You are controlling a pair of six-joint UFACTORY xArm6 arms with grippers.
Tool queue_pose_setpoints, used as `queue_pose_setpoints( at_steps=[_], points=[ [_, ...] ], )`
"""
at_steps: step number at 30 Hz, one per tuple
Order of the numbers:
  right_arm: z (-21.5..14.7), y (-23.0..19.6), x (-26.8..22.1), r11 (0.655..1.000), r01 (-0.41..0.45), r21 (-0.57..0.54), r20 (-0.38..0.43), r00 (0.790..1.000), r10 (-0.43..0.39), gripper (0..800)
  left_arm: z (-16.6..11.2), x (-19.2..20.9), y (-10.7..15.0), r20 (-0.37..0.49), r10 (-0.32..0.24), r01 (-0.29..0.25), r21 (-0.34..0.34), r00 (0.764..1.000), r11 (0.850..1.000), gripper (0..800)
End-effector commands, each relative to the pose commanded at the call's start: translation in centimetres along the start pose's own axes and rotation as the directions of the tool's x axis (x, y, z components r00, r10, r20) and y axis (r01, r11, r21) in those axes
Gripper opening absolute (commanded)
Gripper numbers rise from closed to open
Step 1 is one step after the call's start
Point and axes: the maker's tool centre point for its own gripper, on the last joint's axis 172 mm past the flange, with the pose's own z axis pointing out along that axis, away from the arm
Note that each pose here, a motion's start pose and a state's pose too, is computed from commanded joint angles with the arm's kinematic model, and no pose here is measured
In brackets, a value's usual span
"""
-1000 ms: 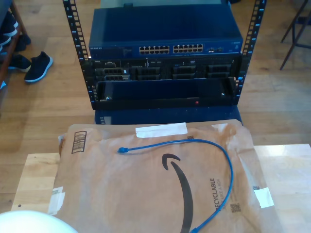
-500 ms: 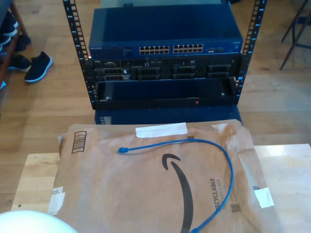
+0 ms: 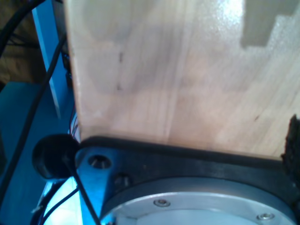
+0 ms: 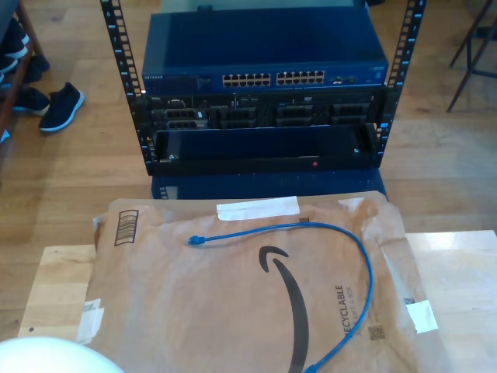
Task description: Grab the cable and plug it in
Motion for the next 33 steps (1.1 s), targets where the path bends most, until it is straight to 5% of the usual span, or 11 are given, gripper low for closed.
queue_pose_setpoints(
  at_steps=[8,10,15,19,25,33],
  points=[
    [-7.9,1.2,1.4,0.997,-0.079,-0.001,-0.035,0.996,0.079,796,-8.1,0.4,-0.3,0.001,-0.031,0.031,0.024,1.000,0.999,799],
    [-9.6,0.9,1.7,0.989,-0.149,0.003,-0.041,0.988,0.149,796,-10.2,0.7,1.0,-0.016,-0.050,0.051,0.047,0.999,0.998,799],
    [-12.4,-4.8,2.4,0.990,-0.144,0.013,-0.107,0.984,0.144,796,-14.8,0.0,5.4,-0.065,-0.085,0.093,0.121,0.994,0.988,799],
    [-15.4,-10.8,2.0,0.989,-0.147,0.033,-0.188,0.971,0.150,796,-17.4,-1.6,10.8,-0.105,-0.108,0.119,0.097,0.989,0.988,799],
    [-16.7,-22.2,-6.0,0.998,-0.060,0.037,-0.279,0.958,0.068,796,-16.8,-6.5,18.0,-0.139,-0.155,0.172,0.121,0.978,0.978,799],
    [-14.3,-31.7,-19.5,1.000,-0.004,-0.003,-0.328,0.945,0.003,796,-13.6,-12.5,22.7,-0.137,-0.170,0.192,0.170,0.976,0.967,799]
  ],
)
